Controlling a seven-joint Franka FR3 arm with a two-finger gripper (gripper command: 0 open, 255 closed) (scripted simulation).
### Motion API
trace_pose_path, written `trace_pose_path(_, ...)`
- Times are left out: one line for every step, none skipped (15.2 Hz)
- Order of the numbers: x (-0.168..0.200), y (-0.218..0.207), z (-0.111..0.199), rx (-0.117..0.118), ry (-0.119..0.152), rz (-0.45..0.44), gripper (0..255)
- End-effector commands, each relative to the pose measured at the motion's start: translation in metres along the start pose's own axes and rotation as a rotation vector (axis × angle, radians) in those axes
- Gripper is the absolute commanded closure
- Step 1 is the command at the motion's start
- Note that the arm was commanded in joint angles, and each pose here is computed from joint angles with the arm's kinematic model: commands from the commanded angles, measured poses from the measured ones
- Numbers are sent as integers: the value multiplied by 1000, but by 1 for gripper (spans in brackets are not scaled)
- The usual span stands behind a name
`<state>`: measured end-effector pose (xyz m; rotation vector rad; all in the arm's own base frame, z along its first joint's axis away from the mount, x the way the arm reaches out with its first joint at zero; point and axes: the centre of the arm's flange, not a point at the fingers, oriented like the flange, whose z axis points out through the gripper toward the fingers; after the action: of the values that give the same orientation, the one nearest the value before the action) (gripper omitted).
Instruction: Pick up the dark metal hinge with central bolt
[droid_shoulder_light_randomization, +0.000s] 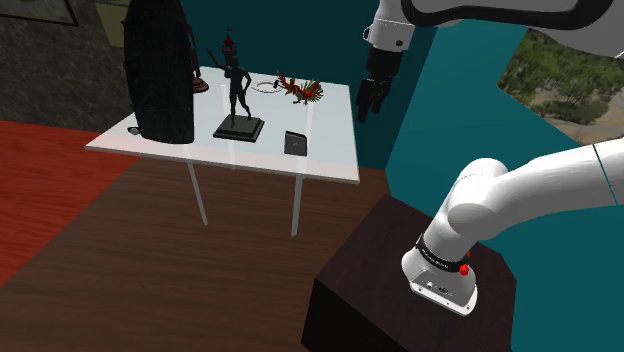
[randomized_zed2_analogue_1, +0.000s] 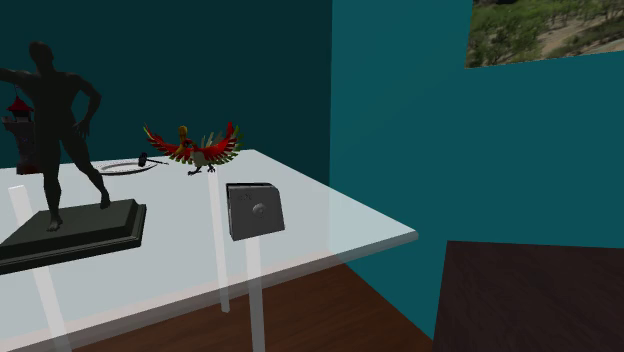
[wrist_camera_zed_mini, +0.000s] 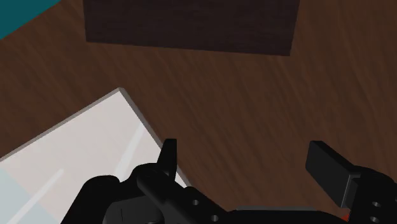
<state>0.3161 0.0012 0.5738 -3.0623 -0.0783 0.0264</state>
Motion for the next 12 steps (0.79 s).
trace_pose_path(0,0,0,0,0,0,0)
trace_pose_path(8,6,8,-1,5,-5,0)
trace_pose_path(16,11,16,-3,11,-11,0)
trace_pose_path(24,17,24,-4,16,-16,0)
trace_pose_path(32,22,31,-5,21,-22,0)
trace_pose_path(41,28,39,-7,26,-27,0)
trace_pose_path(49,33,47,-8,32,-33,0)
trace_pose_path(57,39,54,-9,37,-38,0)
trace_pose_path(66,44,62,-11,42,-44,0)
trace_pose_path(74,50,69,-12,47,-49,0)
trace_pose_path(83,55,77,-13,53,-55,0)
trace_pose_path(92,60,84,-15,58,-60,0)
